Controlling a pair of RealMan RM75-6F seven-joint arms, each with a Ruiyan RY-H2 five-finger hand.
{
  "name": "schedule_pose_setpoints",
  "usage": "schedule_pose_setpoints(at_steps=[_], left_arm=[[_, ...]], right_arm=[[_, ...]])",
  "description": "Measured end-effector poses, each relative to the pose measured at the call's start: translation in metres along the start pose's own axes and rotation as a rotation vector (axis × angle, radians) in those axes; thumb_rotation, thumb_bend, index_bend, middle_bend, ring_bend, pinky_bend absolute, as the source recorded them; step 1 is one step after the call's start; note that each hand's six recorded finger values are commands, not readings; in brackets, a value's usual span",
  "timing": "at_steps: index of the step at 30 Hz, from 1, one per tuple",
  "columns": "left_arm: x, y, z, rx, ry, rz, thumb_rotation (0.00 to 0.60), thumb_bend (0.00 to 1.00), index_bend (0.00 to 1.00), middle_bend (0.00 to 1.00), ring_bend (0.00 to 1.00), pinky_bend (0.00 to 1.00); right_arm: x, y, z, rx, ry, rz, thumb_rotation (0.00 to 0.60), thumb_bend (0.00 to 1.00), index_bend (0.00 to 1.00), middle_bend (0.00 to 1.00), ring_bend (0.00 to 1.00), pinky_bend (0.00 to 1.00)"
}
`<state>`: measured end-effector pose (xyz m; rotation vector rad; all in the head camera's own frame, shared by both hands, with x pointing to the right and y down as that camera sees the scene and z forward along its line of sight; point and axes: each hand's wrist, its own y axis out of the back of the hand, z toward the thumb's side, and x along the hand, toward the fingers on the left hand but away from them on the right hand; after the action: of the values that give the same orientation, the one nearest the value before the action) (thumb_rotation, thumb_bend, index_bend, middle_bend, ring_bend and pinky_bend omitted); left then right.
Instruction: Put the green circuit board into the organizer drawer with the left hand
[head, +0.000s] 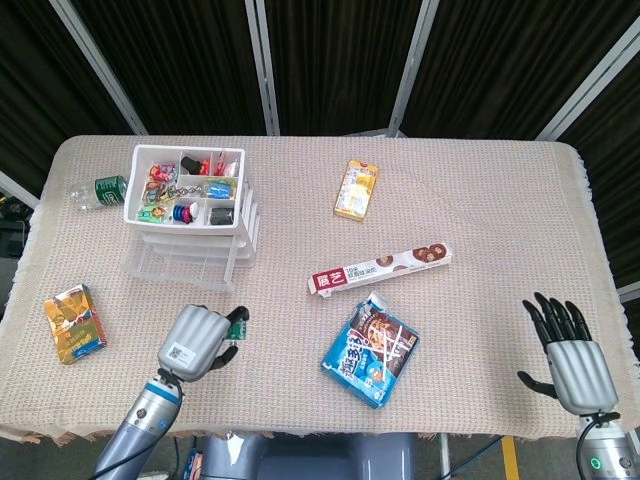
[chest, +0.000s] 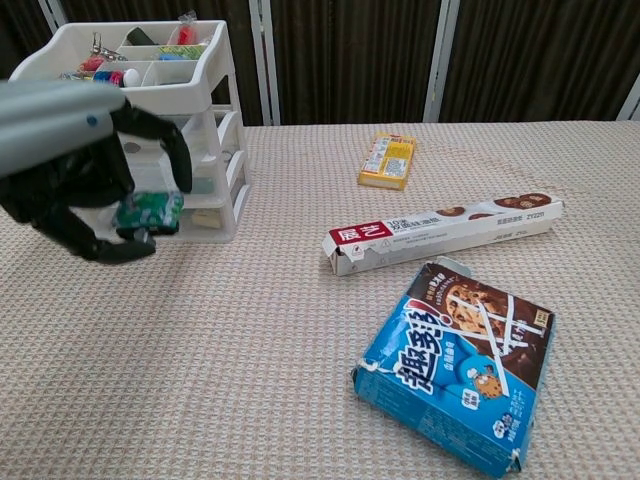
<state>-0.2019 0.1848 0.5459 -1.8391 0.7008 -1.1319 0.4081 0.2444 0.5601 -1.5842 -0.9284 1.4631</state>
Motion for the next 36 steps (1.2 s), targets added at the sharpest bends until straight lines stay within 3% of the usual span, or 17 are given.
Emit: schedule_pose_setpoints(at_steps=[4,7,13,20,30,36], left_arm=[[0.008,0.036,-0.009,0.053,0.012,0.071,0.600,0.66,0.70,0.97,0.85,0.74],[0.017,0.047,-0.019,0.074,0.050,0.079,0.600,0.66,0.70,0.97,0.85,0.74],[0.043,0.053,-0.054,0.117,0.155,0.058,0.600,0.66,0.70,0.97,0.85,0.74],[0.065,0.046,-0.095,0.120,0.255,0.037,0.600,0.66,0.69,0.97,0.84,0.73],[0.076,0.032,-0.112,0.125,0.288,0.015,0.600,0.28,0.47,0.95,0.83,0.73],[0.074,0.022,-0.120,0.129,0.304,-0.009,0.600,0.23,0.42,0.94,0.82,0.73]], right_arm=[[0.001,-0.003,0.002,0.006,0.005,0.007,0.600,0.00,0.07,0.00,0.00,0.00],[0.001,-0.004,0.003,0.014,0.008,0.011,0.600,0.00,0.07,0.00,0.00,0.00],[0.001,-0.007,0.003,0.017,0.006,0.017,0.600,0.00,0.07,0.00,0.00,0.00],[0.001,-0.010,0.003,0.021,0.007,0.026,0.600,0.00,0.07,0.00,0.00,0.00],[0.001,-0.010,0.003,0.020,0.008,0.019,0.600,0.00,0.07,0.00,0.00,0.00],[0.001,-0.010,0.004,0.021,0.013,0.018,0.600,0.00,0.07,0.00,0.00,0.00]])
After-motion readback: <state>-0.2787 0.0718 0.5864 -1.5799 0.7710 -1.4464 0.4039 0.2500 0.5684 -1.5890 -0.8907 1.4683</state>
